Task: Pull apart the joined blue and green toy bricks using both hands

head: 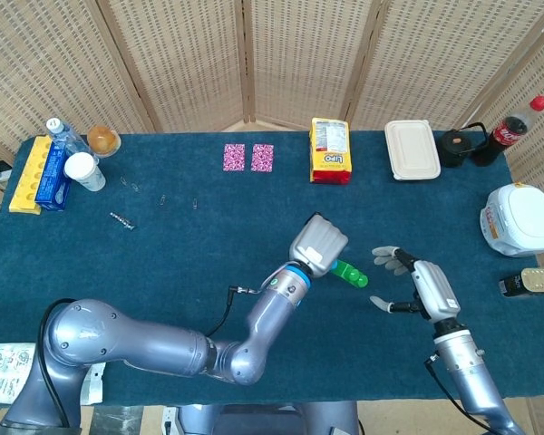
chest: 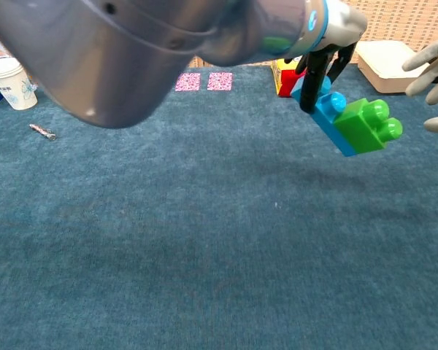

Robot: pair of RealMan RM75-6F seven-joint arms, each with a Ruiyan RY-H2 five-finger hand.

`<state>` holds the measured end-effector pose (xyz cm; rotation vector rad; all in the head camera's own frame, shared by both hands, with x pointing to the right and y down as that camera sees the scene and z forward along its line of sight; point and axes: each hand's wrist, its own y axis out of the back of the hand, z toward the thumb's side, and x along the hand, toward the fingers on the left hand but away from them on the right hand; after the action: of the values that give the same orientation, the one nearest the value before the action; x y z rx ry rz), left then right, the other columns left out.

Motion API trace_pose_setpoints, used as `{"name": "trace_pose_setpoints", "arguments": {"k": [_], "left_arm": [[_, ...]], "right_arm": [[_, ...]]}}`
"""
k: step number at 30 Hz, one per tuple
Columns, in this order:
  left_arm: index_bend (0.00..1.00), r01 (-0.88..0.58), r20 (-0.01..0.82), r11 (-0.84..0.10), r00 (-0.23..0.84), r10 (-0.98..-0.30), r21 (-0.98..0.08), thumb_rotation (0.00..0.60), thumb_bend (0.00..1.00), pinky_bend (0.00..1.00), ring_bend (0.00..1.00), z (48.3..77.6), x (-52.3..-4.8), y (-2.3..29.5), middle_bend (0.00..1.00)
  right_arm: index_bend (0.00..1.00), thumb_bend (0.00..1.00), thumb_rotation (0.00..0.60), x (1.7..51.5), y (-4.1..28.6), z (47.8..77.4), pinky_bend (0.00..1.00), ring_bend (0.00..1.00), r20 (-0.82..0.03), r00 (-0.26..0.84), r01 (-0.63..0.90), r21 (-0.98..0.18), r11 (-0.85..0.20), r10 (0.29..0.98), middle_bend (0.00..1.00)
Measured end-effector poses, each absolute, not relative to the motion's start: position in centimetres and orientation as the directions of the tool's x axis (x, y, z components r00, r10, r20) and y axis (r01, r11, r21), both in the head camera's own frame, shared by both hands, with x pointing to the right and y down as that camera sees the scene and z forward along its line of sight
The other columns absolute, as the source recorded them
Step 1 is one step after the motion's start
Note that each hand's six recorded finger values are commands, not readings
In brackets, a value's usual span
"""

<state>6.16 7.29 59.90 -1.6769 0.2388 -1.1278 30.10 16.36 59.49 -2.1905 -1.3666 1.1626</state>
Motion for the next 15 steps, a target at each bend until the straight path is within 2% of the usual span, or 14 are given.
{"name": "trace_pose_setpoints", "arguments": {"k": [15], "left_arm": [[0.79, 0.264, 0.543, -0.479, 0.502, -0.673, -0.837, 0.6, 0.35, 0.42, 0.47, 59.2, 7.5, 7.5, 0.6]], "right_arm": [[0.25, 0.2, 0.6, 28.2, 15.7, 61.8, 0.38, 0.37, -0.521, 0.216, 0.557, -0.629, -0.543, 0.826, 0.35]]}}
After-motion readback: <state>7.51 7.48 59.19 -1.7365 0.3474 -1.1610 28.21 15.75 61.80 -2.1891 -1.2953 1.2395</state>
